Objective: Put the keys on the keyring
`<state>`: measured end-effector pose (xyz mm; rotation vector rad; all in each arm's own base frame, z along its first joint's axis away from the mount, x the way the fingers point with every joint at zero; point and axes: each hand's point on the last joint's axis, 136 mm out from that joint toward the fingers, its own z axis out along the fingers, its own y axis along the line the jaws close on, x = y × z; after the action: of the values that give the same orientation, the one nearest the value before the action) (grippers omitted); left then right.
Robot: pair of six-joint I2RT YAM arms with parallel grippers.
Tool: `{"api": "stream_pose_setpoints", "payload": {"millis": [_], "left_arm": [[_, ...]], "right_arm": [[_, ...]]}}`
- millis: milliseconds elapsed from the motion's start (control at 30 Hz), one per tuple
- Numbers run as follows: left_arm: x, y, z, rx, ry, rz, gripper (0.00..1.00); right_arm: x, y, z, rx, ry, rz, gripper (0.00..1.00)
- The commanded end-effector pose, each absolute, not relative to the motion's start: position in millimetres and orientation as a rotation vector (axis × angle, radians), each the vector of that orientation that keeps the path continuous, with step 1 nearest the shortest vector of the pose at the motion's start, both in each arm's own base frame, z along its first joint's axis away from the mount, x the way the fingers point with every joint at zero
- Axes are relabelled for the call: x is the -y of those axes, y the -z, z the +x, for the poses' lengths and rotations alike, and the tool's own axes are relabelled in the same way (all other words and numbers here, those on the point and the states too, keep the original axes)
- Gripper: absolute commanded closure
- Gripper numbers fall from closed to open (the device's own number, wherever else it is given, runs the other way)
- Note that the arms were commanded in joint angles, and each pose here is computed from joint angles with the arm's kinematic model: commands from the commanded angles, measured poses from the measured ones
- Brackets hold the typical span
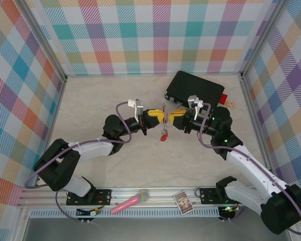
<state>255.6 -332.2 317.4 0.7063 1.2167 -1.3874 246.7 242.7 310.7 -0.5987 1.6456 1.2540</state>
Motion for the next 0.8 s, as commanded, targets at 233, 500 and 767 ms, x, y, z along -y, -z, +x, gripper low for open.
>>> {"api": "stream_pose_setpoints", "payload": {"millis": [233, 500, 767], "left_arm": [[333, -345, 250, -1.114, 1.398, 0.693, 1.0], [333, -348, 250, -1.111, 1.4, 0.686, 1.0], [333, -351, 247, -1.103, 1.409, 0.692, 1.0]], "right_arm": [[-246, -347, 244, -1.503, -1.373, -0.647, 0.79], [-247, -340, 249, -1.519, -1.379, -0.639, 0.83], [-246, -333, 254, -1.537, -1.386, -0.628, 0.84]]}}
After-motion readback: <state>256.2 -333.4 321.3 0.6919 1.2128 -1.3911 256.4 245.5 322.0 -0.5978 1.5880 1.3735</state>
